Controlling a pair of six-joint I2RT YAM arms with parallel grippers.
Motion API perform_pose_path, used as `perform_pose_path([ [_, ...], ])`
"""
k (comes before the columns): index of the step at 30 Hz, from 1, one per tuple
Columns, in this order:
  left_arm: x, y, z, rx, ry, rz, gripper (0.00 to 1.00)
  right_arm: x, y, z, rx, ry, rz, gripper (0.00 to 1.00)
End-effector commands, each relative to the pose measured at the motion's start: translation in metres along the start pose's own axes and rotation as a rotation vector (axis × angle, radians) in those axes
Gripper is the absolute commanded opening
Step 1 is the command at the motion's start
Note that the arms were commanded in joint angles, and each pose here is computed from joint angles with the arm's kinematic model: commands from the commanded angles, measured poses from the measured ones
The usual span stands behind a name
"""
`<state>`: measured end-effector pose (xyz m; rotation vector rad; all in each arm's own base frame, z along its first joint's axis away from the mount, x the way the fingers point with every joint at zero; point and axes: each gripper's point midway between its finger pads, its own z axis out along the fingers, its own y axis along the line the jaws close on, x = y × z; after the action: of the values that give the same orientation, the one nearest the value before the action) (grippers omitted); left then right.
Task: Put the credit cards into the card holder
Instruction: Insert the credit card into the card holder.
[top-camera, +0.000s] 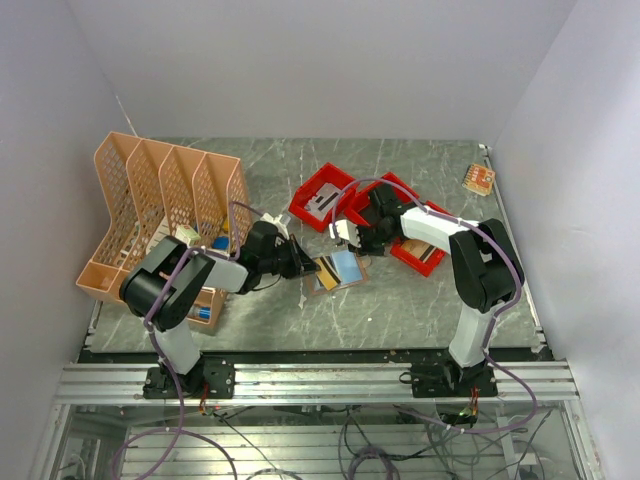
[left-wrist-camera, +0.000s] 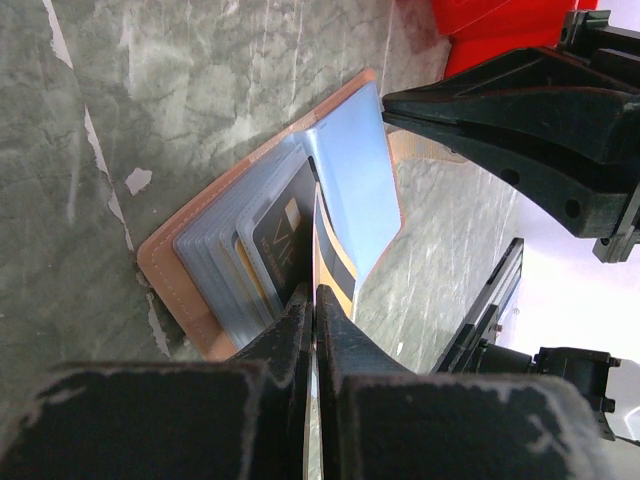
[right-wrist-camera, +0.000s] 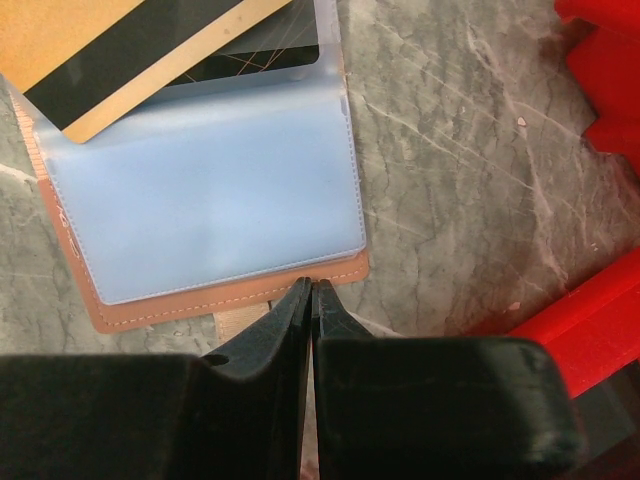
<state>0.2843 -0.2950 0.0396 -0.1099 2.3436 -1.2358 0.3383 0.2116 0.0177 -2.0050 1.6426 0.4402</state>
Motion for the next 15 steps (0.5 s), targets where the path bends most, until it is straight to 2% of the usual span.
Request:
perform_pose_path([
  [1,-0.0065,0.0046,0.0009,-0.042,-0.007,0.002,0.07,-0.0025,0.0071,0.0081,-0.027,-0.016,0.008,0.04],
  [15,-0.0022,0.0066,0.0085,-0.045,0.026,-0.032,0.07,-0.0054,0.0079,0.0111,-0.032,-0.025,0.011,0.04],
])
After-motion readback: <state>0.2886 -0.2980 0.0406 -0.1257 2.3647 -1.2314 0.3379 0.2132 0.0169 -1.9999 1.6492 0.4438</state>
